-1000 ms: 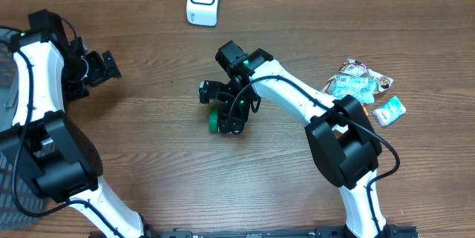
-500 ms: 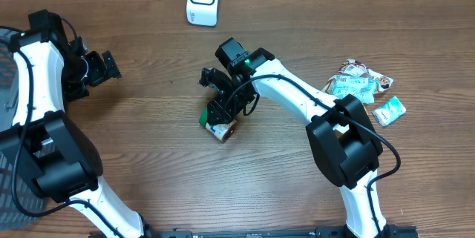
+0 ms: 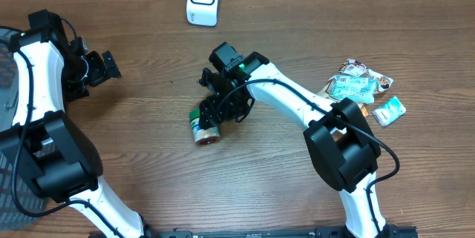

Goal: Scan the item barcode

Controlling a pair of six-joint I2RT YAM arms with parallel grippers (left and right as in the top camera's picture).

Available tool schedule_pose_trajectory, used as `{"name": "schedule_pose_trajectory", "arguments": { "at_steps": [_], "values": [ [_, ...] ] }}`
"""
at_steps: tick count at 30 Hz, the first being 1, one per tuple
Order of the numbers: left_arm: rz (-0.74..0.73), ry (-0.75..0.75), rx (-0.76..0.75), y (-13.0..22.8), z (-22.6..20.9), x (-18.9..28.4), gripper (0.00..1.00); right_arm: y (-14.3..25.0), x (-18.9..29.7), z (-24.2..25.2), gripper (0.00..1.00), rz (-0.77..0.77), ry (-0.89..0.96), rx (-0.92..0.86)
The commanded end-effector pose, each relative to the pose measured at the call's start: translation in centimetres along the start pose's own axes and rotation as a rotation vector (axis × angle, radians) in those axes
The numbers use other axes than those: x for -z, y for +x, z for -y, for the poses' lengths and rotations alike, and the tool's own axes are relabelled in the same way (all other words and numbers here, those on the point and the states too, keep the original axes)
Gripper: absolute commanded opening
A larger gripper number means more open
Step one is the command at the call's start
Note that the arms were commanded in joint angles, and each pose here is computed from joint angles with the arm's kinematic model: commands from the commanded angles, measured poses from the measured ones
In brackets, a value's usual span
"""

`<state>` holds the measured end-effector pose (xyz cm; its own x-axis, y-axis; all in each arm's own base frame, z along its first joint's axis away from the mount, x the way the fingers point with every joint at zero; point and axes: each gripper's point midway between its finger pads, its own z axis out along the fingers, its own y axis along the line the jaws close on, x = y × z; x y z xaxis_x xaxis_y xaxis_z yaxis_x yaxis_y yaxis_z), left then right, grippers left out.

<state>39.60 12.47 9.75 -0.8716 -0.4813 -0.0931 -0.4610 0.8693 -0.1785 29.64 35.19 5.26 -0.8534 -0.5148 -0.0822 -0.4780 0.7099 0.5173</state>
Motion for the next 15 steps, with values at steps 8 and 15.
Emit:
{"name": "schedule_pose_trajectory", "arguments": {
  "at_steps": [8,15],
  "values": [
    [0.009,-0.009,0.008,0.1,-0.1,0.4,1.0,-0.9,-0.6,-1.2,0.73,0.046,0.006,-0.127],
    [0.009,-0.009,0.008,0.1,-0.1,0.4,1.0,-2.0,-1.0,1.6,0.7,0.14,0.274,-0.104]
  ]
}}
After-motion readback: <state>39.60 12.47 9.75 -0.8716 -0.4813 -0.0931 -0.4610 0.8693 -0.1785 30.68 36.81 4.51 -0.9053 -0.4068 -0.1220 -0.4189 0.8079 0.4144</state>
